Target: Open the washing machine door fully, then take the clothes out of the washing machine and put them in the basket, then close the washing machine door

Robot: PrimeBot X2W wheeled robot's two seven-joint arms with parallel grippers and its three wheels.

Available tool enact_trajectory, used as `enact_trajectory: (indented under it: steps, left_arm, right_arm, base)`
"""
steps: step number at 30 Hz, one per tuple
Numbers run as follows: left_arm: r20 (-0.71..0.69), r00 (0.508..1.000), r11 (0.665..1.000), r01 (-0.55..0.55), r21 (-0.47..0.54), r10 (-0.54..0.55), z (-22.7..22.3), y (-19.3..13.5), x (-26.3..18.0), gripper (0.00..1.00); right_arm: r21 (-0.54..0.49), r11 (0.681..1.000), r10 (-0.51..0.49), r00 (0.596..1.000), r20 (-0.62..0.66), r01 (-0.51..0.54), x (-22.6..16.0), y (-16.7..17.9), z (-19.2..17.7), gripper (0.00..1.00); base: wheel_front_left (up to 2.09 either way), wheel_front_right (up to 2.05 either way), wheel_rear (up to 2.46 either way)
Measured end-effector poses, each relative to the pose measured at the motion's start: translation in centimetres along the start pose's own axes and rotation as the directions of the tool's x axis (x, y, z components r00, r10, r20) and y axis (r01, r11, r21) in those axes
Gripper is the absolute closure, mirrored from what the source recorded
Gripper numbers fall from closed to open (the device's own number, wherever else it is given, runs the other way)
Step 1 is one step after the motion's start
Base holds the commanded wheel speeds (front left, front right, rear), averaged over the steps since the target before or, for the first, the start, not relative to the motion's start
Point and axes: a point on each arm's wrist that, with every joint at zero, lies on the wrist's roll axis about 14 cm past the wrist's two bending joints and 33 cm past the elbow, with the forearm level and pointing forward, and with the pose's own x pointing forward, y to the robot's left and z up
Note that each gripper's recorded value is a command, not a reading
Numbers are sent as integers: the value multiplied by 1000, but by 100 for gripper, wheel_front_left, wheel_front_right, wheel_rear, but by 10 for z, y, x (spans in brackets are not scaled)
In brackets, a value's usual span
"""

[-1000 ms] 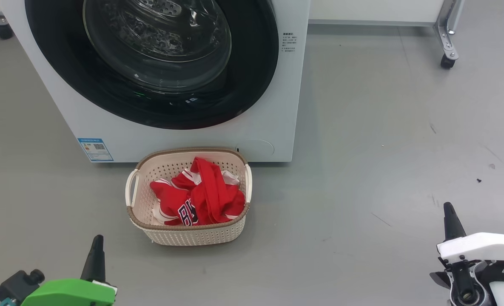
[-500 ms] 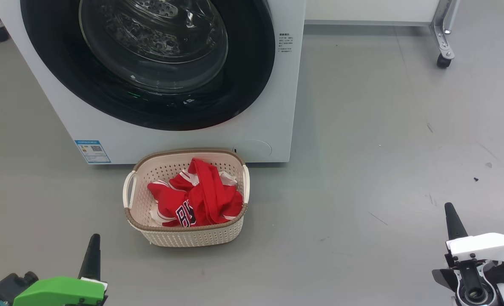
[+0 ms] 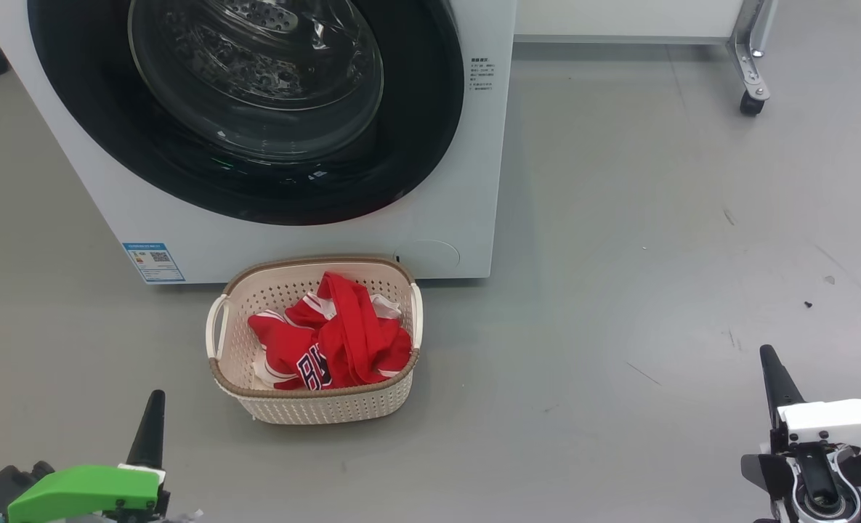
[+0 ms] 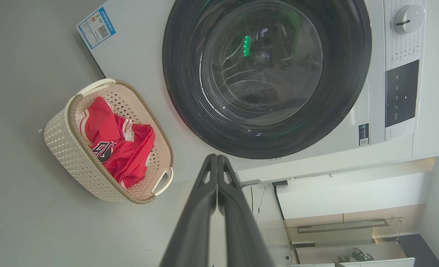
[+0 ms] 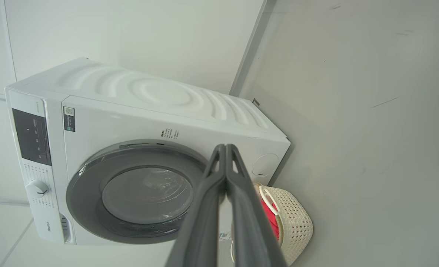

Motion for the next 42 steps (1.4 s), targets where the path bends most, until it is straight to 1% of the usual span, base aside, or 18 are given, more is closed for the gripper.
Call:
enact_trajectory:
  steps: [12, 22, 42]
  left_arm:
    - [0, 1000, 993, 22, -120, -23, 4, -7, 5, 100]
    - [1, 999, 978, 41, -202, -41, 6, -12, 8, 100]
    - [4, 999, 978, 44, -203, -45, 8, -14, 9, 100]
  right_arm:
    - [138, 990, 22, 1000, 8, -23, -1, 3, 3, 100]
    - [244, 969, 40, 999, 24, -45, -2, 7, 9, 100]
    - [245, 968, 57, 998, 27, -62, -1, 12, 10, 100]
  base:
    - [0, 0, 0]
    - [0, 0, 0]
    - [0, 0, 0]
